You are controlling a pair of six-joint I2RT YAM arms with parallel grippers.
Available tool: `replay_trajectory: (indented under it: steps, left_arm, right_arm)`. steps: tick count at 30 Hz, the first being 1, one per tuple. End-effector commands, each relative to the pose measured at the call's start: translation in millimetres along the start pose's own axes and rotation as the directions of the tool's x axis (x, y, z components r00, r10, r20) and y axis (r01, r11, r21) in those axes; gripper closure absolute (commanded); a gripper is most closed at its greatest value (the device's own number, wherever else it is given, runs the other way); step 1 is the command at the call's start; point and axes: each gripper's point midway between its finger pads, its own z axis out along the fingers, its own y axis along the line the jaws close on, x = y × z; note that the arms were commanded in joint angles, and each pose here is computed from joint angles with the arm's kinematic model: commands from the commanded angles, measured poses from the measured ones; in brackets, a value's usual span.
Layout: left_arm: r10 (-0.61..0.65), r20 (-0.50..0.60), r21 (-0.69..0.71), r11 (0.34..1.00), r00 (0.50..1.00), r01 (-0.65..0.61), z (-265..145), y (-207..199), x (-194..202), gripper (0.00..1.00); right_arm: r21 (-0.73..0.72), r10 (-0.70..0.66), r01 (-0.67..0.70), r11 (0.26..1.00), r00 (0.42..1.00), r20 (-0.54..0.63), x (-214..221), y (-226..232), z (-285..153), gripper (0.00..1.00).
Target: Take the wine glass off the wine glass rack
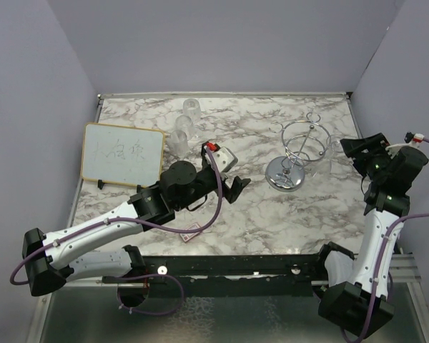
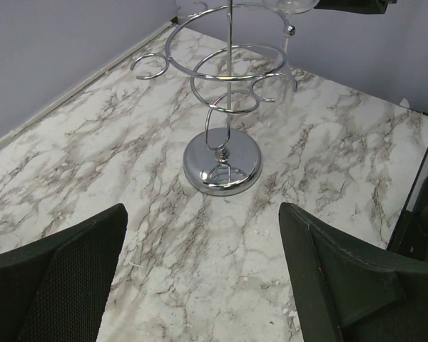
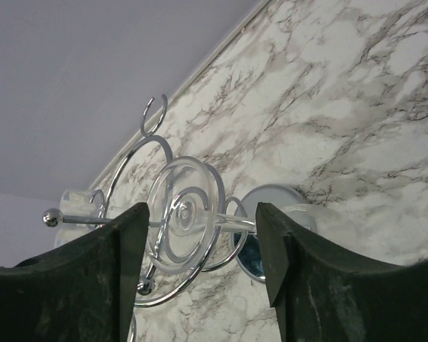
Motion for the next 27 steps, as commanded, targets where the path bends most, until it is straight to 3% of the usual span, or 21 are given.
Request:
replay_trajectory:
  steps: [1, 7, 23, 27]
  left_arm:
    - [-0.002, 0.027, -0.011, 1.0, 1.0, 0.002, -0.7, 4.6, -9.0, 0.11]
    - [-0.006, 0.023, -0.014, 1.0, 1.0, 0.006, 1.0, 7.4, -7.1, 0.11]
    - [-0.005, 0.017, -0.006, 1.0, 1.0, 0.005, 2.1, 6.6, -5.2, 0.11]
    - [-0.006, 0.024, -0.006, 1.0, 1.0, 0.007, 0.6, 6.8, -7.8, 0.11]
  right_arm:
    - [-0.045, 0.012, -0.013, 0.999, 0.999, -0.031, 4.7, 11.3, -6.8, 0.43]
    - [-0.054, 0.016, -0.019, 0.998, 0.998, -0.053, 9.7, 10.6, -5.4, 0.54]
    - [-0.044, 0.025, -0.027, 0.999, 0.998, -0.052, 7.5, 9.9, -3.9, 0.69]
    - [-0.037, 0.029, -0.031, 0.999, 0.999, -0.043, 5.5, 9.8, -4.3, 0.79]
